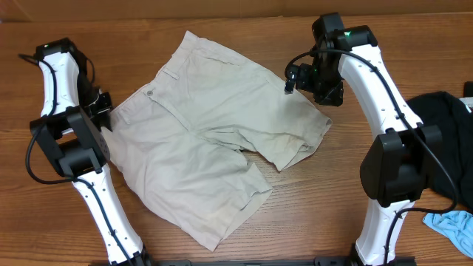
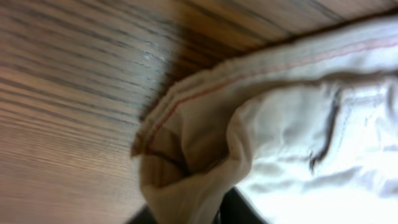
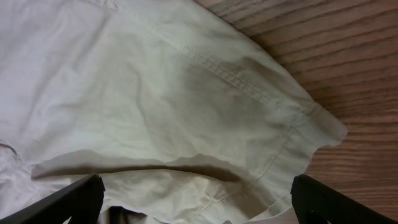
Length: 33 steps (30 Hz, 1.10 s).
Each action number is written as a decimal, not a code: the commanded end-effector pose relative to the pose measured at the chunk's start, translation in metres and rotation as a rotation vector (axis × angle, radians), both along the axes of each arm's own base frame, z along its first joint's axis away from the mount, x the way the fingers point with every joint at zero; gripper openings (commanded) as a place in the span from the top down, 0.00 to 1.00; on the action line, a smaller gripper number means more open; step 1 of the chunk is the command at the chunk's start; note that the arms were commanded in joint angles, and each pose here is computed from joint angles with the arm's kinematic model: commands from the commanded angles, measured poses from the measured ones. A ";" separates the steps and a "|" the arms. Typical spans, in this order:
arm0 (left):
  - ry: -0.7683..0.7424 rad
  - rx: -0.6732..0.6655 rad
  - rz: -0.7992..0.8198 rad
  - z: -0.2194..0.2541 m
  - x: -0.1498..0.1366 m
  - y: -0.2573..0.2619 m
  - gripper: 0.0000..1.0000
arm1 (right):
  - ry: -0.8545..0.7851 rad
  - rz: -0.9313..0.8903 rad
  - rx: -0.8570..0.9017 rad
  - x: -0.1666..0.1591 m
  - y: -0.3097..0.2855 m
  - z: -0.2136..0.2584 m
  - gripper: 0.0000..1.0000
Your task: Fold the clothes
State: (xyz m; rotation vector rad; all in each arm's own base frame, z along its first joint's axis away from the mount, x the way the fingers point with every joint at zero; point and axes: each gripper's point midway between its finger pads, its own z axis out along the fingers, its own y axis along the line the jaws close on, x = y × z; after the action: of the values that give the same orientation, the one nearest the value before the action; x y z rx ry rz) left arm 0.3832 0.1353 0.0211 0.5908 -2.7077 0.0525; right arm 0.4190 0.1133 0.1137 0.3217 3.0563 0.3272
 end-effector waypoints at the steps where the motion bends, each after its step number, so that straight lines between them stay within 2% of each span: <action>1: -0.142 0.056 -0.084 0.063 0.010 -0.005 0.00 | -0.092 -0.001 0.039 0.002 0.004 0.039 0.00; 7: -0.352 0.128 -0.084 0.151 0.008 -0.009 0.00 | -0.175 0.000 0.056 -0.024 -0.001 0.097 0.00; 12: -0.548 0.138 -0.092 0.222 -0.005 -0.028 0.00 | -0.182 0.003 0.054 -0.072 -0.010 0.140 0.00; 17: -0.710 0.169 -0.152 0.280 -0.022 -0.057 0.00 | -0.157 0.059 0.062 -0.122 0.008 0.153 0.00; 22: -0.780 0.148 -0.270 0.302 -0.029 -0.096 0.00 | -0.057 0.134 0.053 -0.164 0.045 0.113 0.00; 27: -0.787 0.124 -0.331 0.301 -0.024 -0.119 0.00 | 0.094 0.199 -0.004 -0.208 0.071 0.021 0.01; 33: -0.798 0.125 -0.332 0.302 -0.021 -0.119 0.00 | 0.093 0.263 -0.007 -0.229 0.078 -0.052 0.09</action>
State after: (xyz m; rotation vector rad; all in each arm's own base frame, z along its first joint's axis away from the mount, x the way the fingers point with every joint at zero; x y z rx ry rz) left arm 0.3595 0.0167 0.3206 0.1811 -3.5554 0.0414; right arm 0.2004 0.1943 0.0861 -0.0869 3.1864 0.3298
